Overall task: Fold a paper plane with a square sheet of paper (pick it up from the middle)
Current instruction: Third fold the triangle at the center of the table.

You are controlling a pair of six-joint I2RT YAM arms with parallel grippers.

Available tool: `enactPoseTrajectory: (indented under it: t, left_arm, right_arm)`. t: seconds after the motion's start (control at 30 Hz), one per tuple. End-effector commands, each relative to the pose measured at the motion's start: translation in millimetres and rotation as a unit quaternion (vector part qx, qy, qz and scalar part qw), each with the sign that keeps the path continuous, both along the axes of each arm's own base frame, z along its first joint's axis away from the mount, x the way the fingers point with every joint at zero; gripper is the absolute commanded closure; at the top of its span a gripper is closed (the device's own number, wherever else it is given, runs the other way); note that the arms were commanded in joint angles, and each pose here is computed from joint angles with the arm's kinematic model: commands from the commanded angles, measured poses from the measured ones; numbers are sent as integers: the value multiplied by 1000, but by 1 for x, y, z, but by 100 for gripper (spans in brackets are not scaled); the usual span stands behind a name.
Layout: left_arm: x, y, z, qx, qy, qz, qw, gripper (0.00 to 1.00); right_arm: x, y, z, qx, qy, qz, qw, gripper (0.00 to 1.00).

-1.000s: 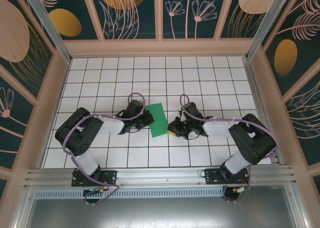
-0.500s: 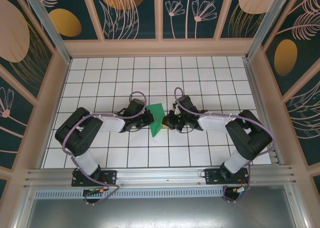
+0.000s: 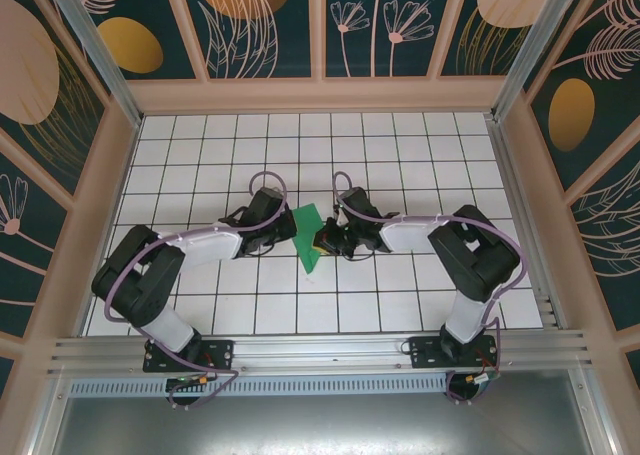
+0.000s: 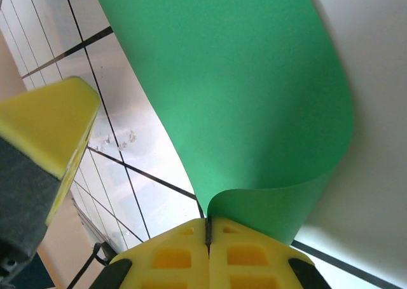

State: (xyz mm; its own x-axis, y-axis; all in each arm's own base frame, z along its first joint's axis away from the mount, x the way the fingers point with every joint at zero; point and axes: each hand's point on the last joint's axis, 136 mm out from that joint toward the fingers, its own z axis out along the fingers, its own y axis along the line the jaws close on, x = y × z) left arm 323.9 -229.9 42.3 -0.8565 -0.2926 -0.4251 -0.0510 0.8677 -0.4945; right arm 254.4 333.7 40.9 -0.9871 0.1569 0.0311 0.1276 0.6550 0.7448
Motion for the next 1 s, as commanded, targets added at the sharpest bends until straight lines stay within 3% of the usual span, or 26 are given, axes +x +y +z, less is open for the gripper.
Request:
enactPoseTrajectory:
  t: [0.0,0.97]
  left_arm:
    - [2,8,-16,24,16,0,1000,100]
    - [-1,3,-52,40,56,-25,997,100]
  right_arm:
    - [8,14,8,17,-30,18,999,98]
    - [17,35,-13,21,-43,41,998,98]
